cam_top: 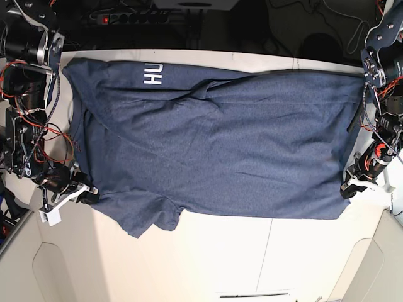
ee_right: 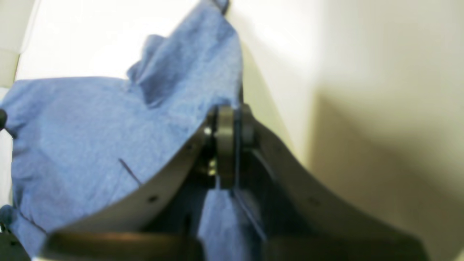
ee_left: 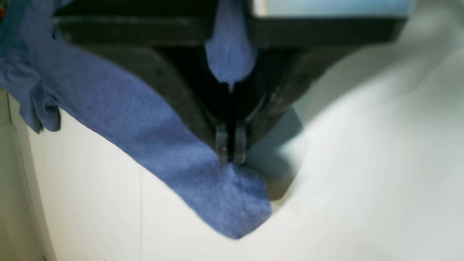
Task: Layout the t-shirt on the table in an organized manner, then fold the t-shirt properly
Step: 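Move the left gripper down the shirt side and grasp the hem corner, then lift the hem corners with both grippers and fold them toward the collar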
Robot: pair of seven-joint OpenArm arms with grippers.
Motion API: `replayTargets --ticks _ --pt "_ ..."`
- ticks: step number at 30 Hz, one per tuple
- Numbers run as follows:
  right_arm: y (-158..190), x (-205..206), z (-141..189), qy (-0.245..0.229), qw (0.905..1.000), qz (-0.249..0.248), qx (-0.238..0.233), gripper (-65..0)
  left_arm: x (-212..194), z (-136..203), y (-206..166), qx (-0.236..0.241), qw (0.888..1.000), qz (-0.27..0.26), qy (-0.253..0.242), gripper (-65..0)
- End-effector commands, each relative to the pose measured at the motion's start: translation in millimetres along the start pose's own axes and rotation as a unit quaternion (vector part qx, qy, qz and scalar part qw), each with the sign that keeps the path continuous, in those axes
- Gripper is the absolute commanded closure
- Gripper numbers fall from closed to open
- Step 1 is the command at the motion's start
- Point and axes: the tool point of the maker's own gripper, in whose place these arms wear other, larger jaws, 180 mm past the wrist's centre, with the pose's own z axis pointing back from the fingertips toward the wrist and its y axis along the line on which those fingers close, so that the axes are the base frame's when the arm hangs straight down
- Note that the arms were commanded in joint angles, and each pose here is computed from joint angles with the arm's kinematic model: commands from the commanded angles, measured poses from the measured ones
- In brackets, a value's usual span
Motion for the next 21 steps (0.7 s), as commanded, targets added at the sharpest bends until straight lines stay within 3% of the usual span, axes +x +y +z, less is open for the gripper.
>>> replayTargets --ticks 1,8,15,21 --pt "5.2 21.4 8.9 -0.030 0.9994 0.017 0.007 0.0 29.8 6.1 -2.3 -0.012 0.999 -0.003 -0.037 0.0" --pt "23.3 0.7 37.5 -0.033 0.9964 0.078 0.005 0.0 31.1 45.6 12.7 -0.006 0.998 -0.006 -0.056 0.0" --pt "32.0 -20.1 53.5 -0.021 0.9942 0.105 0.002 0.0 4.8 74.0 8.8 -0.018 1.000 -0.024 -0.008 0.0" --pt "26.1 -29.0 66.4 -0.018 0.9944 0.104 -0.011 0.0 -15.0 95.1 11.7 -0.018 0.999 -0.031 0.005 0.0"
